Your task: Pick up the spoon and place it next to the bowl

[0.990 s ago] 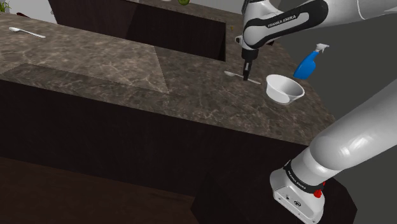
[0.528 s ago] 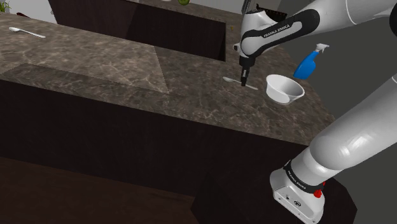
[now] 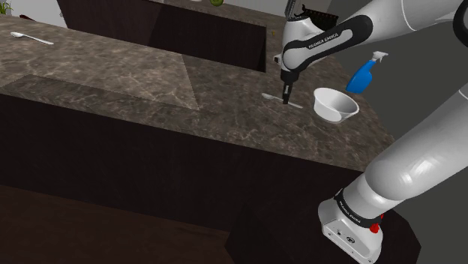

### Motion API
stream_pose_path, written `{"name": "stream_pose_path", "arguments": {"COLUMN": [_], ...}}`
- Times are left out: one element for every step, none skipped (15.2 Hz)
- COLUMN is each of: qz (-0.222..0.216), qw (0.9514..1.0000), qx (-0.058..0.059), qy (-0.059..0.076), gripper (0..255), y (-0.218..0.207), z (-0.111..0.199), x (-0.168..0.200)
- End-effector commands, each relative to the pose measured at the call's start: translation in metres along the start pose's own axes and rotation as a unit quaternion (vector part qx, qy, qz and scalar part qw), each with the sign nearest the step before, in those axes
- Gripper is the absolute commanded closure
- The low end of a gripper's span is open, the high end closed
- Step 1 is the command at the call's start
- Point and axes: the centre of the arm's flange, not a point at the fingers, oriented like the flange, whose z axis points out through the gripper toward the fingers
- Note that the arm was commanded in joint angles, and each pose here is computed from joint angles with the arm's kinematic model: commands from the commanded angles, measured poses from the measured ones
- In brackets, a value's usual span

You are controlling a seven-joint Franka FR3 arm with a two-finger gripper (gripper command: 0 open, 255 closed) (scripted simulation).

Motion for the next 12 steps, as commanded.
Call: {"name": "stream_pose_path", "arguments": {"qz": [0.0,0.0,0.0,0.0,0.0,0.0,0.0,0.0,0.0,0.0,0.0,0.0], "qw": [1.0,1.0,1.0,1.0,1.0,1.0,1.0,1.0,1.0,1.0,1.0,1.0], "qx": [0.0,0.0,0.0,0.0,0.0,0.0,0.0,0.0,0.0,0.0,0.0,0.0], "qy": [0.0,0.0,0.0,0.0,0.0,0.0,0.0,0.0,0.0,0.0,0.0,0.0], "gripper": [255,0,0,0,0,0,0,0,0,0,0,0], "y": [0.0,0.0,0.0,0.0,0.0,0.0,0.0,0.0,0.0,0.0,0.0,0.0], "z": [0.0,0.0,0.0,0.0,0.0,0.0,0.0,-0.013,-0.026,-0.04,-0.05,-0.05], "x": [0.0,0.0,0.0,0.0,0.0,0.0,0.0,0.0,0.0,0.0,0.0,0.0]}}
